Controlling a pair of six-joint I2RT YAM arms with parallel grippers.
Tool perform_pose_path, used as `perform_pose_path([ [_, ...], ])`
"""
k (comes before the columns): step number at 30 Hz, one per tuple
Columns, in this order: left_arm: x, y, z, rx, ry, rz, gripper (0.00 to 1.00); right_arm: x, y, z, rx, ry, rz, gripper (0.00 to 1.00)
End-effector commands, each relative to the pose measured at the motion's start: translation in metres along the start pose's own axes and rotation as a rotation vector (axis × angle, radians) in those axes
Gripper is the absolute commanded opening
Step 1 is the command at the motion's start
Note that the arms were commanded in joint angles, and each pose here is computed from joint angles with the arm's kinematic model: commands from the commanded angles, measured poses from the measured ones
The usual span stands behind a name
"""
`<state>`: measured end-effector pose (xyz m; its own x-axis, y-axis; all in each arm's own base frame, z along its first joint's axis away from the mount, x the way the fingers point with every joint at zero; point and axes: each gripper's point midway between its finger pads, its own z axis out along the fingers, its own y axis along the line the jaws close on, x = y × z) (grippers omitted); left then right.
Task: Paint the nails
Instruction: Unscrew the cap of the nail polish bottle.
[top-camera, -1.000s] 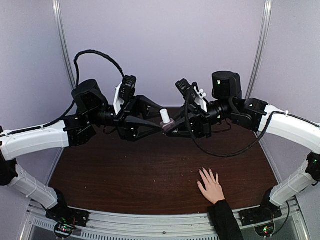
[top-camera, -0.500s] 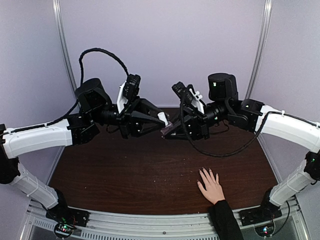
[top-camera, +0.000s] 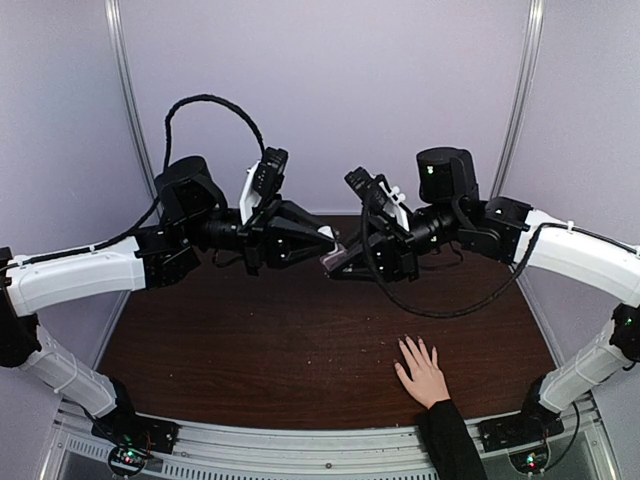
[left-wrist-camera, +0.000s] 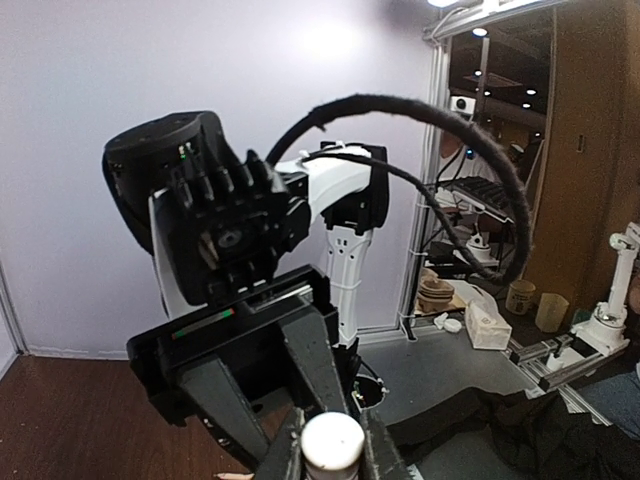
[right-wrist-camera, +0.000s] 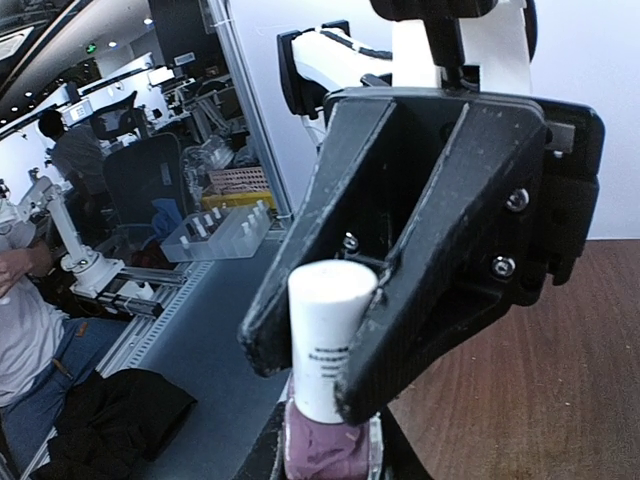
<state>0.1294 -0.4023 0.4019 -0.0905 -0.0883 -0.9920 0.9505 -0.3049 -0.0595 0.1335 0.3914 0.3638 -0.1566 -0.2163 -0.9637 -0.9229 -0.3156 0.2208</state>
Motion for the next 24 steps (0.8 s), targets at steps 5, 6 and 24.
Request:
perform_pose_path([
  [5,-0.018,0.035,-0.002,-0.228,-0.019,0.008,0.1,-0.016,-0.043,-0.022,0.364,-0.018,-0.074,0.0],
  [6,-0.017,0.042,-0.003,-0.269,-0.014,0.001,0.1,-0.017,-0.049,-0.025,0.405,-0.02,-0.075,0.0],
  [24,0.024,0.143,-0.037,-0.819,0.047,-0.216,0.08,-0.005,-0.141,-0.072,0.987,-0.01,-0.007,0.0],
])
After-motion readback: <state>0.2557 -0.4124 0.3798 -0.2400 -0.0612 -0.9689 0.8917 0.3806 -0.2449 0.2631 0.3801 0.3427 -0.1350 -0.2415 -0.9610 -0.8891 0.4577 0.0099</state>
